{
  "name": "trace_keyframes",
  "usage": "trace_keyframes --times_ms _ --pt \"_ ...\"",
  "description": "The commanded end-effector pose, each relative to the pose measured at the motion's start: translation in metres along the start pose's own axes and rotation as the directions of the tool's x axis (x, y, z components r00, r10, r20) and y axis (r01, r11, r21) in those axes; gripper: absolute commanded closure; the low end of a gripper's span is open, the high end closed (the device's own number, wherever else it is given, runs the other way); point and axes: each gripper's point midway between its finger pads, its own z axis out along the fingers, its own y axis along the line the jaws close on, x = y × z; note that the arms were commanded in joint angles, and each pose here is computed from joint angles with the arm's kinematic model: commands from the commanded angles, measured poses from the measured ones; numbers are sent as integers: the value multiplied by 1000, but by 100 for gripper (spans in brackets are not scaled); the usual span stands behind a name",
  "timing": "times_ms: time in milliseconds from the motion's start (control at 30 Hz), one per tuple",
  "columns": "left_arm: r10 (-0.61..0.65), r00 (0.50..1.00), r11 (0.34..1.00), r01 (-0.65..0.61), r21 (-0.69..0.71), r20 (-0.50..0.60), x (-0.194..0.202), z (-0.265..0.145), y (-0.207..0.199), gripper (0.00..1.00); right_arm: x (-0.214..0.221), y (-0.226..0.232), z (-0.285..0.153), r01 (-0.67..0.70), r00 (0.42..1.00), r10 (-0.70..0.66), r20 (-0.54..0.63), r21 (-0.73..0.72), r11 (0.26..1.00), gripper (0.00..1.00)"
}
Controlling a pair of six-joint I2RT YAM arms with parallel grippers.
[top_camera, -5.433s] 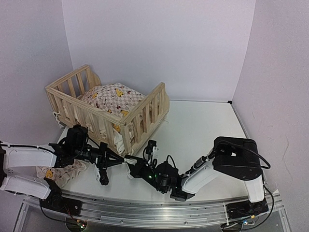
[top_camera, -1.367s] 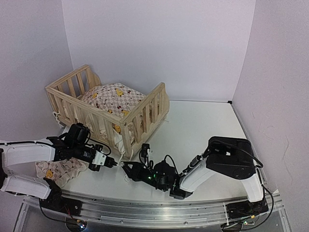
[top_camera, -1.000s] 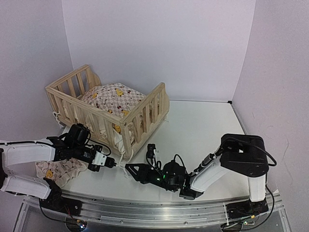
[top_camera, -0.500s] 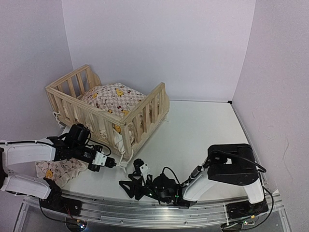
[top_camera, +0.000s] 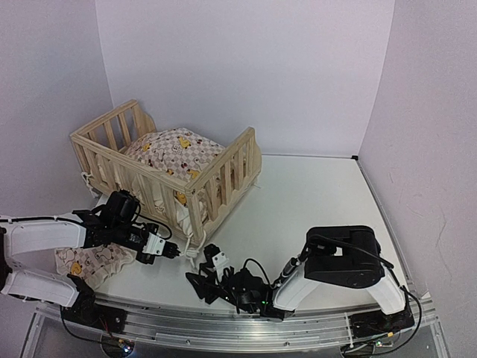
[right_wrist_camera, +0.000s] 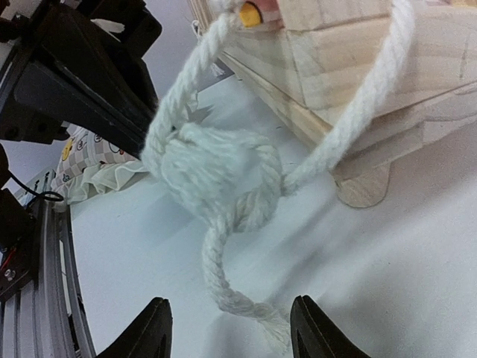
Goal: Set up the pet bed
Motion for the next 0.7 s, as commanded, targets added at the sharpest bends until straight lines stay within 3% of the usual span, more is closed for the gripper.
trace_keyframes --times_ms 0,33,200,667 --pt "9 1000 1000 -9 -18 7 -7 -4 13 100 -24 -8 1 -5 997 2 72 39 999 47" --pt "8 1000 1000 -8 -17 7 -6 -4 13 100 -22 -8 5 -7 998 5 69 31 999 52" --pt "10 1000 1000 -11 -23 -17 -2 -4 14 100 -24 -9 10 -23 997 22 78 12 1000 100" --pt "-56 980 998 48 -46 -192 60 -20 24 100 -129 13 -61 136 979 -127 161 -45 990 100"
